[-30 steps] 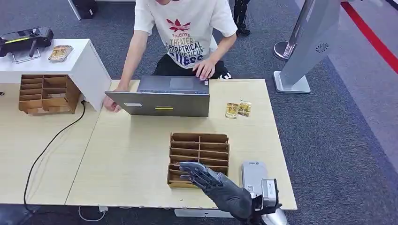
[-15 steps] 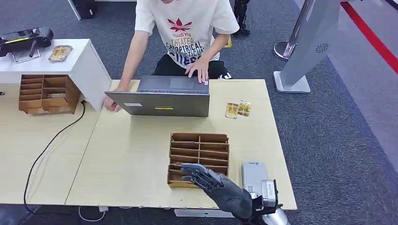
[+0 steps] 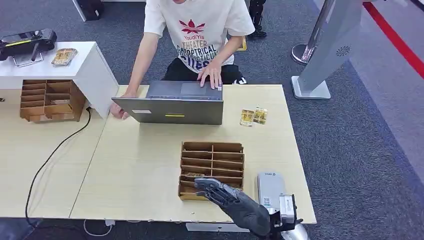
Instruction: Pass the card to the sensor for recognition and then transmit it.
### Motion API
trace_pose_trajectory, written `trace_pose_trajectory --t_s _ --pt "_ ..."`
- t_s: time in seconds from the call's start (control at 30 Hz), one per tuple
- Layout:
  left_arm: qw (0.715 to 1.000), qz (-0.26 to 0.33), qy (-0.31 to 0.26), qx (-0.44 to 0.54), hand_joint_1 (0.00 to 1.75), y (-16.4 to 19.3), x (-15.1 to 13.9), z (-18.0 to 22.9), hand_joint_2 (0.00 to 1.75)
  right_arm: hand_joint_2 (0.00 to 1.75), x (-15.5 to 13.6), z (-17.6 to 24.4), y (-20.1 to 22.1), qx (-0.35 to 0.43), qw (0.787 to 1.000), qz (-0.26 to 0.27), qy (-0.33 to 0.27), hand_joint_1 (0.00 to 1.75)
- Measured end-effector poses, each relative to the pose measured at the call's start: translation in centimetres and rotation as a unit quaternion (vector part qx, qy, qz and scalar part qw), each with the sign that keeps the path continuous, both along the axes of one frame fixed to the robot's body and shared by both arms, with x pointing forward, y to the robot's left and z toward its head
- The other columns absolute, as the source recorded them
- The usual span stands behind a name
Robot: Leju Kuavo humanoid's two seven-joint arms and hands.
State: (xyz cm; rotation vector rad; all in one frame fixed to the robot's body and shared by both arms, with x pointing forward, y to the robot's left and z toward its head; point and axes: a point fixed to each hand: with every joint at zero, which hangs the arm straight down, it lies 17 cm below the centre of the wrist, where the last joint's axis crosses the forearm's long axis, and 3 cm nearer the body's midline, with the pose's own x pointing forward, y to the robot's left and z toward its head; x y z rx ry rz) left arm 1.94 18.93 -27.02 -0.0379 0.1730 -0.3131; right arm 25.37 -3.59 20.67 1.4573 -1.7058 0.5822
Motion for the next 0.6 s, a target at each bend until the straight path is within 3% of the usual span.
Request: trace_pose_trajectory --t_s 0.6 --pt "1.0 0.003 0.001 0.002 0.0 0.1 0.0 0.0 0.0 0.0 -1.3 -3.0 -0.5 -0.037 0.999 0.015 0.015 0.0"
